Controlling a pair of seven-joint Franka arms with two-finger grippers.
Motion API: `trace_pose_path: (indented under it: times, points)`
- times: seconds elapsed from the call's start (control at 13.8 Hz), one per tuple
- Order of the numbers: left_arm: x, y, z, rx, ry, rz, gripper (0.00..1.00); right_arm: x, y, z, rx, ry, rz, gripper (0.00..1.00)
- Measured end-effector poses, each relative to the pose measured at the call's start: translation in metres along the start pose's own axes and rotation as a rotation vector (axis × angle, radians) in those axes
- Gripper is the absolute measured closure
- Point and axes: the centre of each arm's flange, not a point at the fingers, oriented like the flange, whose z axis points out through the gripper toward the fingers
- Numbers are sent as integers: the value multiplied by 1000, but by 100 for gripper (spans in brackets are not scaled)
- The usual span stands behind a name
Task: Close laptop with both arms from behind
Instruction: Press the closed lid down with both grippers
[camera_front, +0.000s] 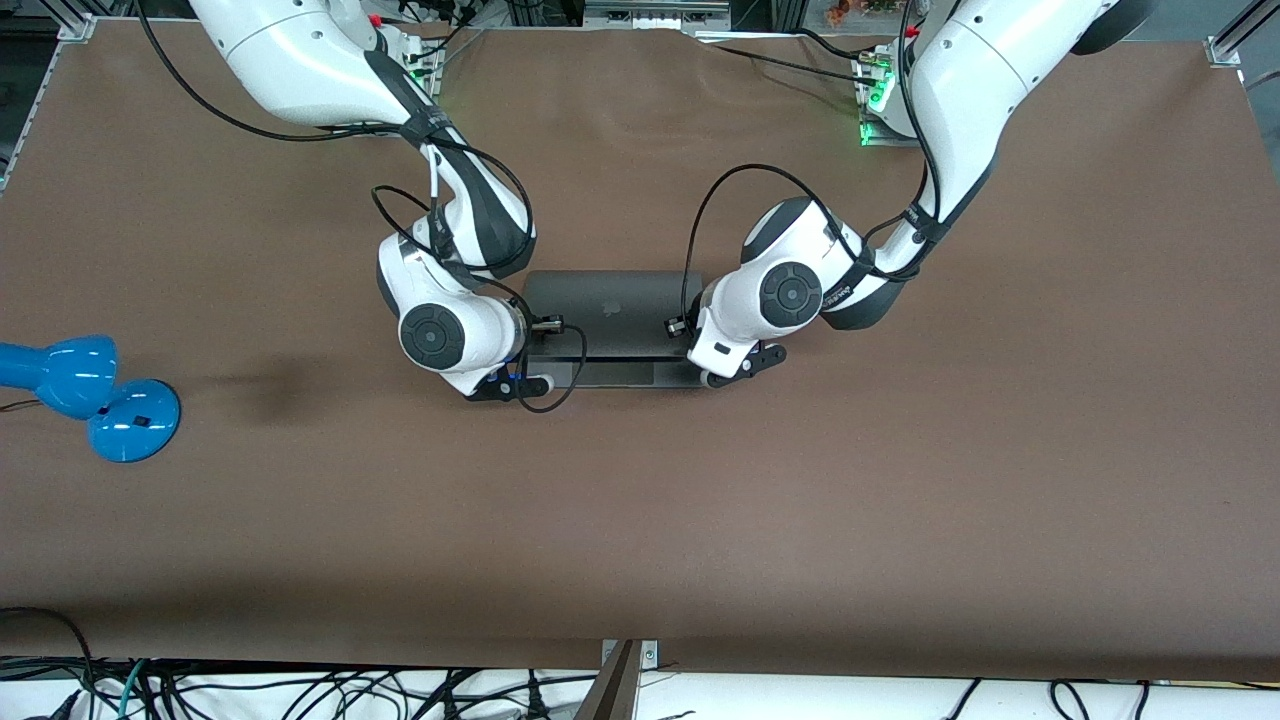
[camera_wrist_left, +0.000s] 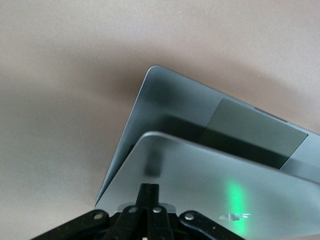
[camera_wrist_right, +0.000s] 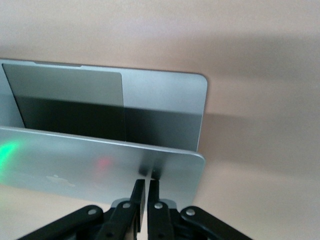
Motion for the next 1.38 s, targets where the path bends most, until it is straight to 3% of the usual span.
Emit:
trace_pose_path:
  times: [1.38]
  points:
    - [21, 2, 46, 15, 44, -19, 99, 28, 9, 35, 27, 59, -48, 90]
